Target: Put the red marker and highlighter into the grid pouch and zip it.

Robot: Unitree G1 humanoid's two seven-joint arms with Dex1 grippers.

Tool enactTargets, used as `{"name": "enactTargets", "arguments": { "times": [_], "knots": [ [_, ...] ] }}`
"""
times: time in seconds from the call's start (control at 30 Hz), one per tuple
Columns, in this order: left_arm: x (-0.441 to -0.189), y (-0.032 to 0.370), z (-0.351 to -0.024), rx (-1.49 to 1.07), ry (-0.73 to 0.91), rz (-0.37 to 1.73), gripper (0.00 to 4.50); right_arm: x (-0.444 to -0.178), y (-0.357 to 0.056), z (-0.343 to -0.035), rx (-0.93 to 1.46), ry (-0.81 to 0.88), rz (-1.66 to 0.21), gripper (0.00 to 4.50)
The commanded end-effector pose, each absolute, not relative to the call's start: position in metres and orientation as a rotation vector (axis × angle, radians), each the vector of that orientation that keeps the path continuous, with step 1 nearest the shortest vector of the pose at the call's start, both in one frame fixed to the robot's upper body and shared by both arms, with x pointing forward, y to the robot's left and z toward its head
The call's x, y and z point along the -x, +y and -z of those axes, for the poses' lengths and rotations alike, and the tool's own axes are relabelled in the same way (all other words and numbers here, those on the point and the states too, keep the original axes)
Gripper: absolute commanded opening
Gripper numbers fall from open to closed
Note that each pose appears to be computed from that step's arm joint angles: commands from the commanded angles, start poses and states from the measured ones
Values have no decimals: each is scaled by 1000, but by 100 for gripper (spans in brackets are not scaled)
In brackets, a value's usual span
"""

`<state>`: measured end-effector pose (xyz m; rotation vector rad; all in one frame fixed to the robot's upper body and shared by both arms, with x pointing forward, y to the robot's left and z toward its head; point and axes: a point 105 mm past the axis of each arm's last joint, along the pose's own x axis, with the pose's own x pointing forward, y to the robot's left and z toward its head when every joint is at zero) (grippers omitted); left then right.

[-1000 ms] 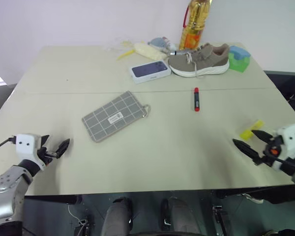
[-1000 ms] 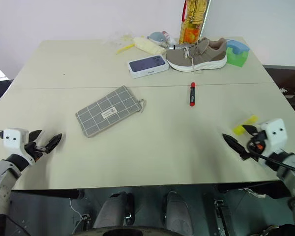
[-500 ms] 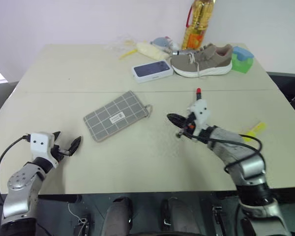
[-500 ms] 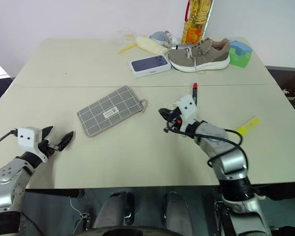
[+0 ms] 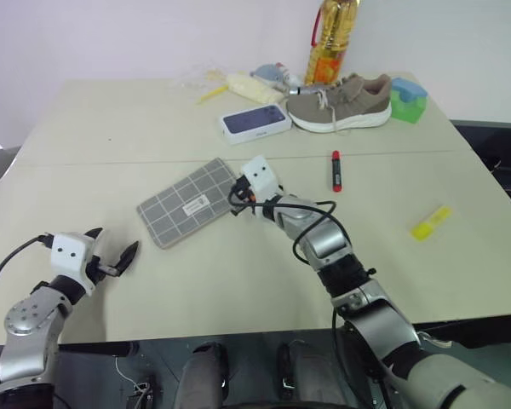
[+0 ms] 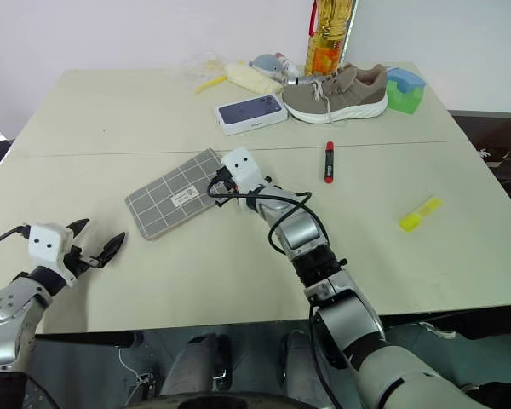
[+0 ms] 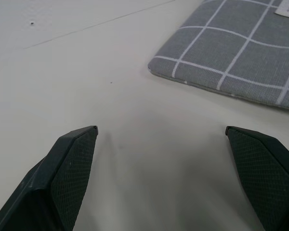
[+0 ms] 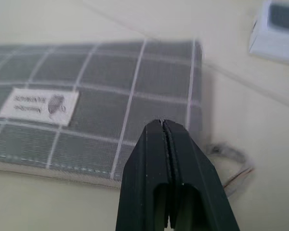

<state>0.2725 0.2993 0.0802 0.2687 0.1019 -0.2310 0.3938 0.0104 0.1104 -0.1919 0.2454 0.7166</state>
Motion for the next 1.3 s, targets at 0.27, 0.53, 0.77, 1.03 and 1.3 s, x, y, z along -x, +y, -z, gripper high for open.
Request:
{"name": "enactTargets", "arguments": {
  "times": [0.27, 0.53, 0.77, 1.03, 1.3],
  "knots": [
    [-265, 300, -93, -611, 113, 389, 450, -393, 10, -104, 81, 353, -713, 4],
    [-290, 280, -94, -860, 21, 576, 450, -391, 14, -103, 73, 360, -715, 4],
    [-307, 251, -88, -926, -55, 739, 450, -390, 16, -103, 87, 355, -716, 4],
    [-318, 228, -89, -1037, -156, 849, 395, -390, 13, -103, 93, 350, -708, 0],
    [-321, 216, -96, -1051, -226, 906, 7, -390, 11, -102, 100, 349, -699, 0]
  ]
}}
